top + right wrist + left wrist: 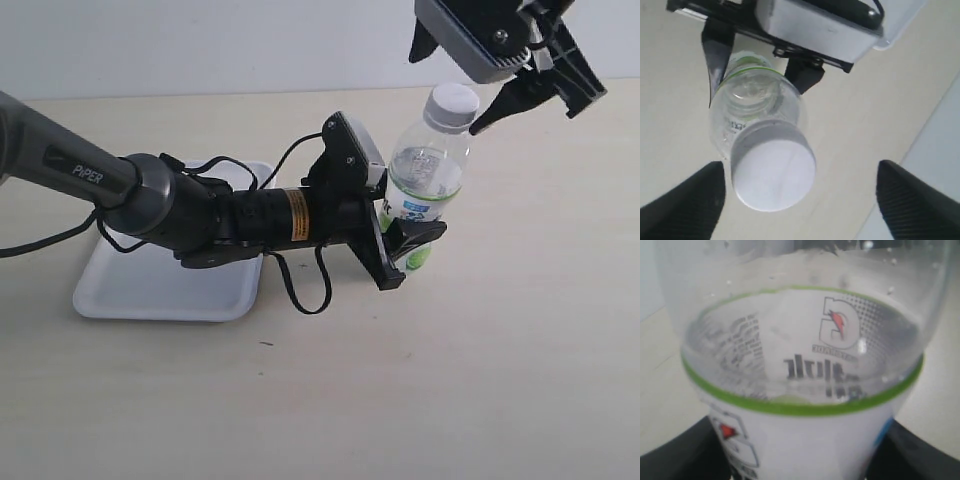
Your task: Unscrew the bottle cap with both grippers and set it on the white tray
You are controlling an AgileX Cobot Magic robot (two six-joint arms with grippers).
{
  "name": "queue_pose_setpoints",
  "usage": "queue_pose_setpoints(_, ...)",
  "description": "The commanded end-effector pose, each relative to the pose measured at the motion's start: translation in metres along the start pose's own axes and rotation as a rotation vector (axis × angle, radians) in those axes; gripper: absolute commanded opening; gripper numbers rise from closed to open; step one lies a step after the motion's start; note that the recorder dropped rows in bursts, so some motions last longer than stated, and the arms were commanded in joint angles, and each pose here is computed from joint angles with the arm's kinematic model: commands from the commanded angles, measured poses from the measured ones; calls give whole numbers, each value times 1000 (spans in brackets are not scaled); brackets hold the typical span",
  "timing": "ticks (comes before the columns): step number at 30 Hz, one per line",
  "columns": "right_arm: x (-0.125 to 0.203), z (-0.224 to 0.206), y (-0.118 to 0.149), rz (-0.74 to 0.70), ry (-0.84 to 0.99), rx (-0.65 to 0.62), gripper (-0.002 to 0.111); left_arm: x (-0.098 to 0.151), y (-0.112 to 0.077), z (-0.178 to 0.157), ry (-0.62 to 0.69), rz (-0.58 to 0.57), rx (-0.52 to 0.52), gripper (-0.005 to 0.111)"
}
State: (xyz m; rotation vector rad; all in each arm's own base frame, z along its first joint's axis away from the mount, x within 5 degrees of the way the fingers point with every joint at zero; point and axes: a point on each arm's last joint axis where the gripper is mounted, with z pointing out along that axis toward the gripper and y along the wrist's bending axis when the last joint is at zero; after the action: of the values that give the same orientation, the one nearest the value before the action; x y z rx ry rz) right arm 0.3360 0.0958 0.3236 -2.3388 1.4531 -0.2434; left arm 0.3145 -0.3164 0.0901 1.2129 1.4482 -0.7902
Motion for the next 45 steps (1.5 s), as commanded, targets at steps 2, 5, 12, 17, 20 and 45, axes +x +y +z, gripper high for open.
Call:
queue_pose_setpoints(2, -2, -8, 0, 436, -8, 33, 86, -1, 0, -2, 3, 5, 1, 0)
queue_pose_setpoints(5, -3, -11, 1, 881, -15, 27, 85, -1, 0, -2, 3, 7, 0, 0)
queue_pose_setpoints(12, -5, -6, 10, 1389, 31, -94, 85, -1, 0, -2, 3, 7, 0, 0)
queue_pose_setpoints(17, -5, -6, 10, 1430, 33, -93, 85, -1, 0, -2, 3, 5, 0, 0)
queue_pose_setpoints(20, -5, -6, 10, 1436, 33, -93, 82, -1, 0, -2, 5, 5, -1, 0)
queue_pose_setpoints(45, -6, -2, 9, 1434, 7, -86, 71, -2, 0, -2, -7, 7, 2, 0)
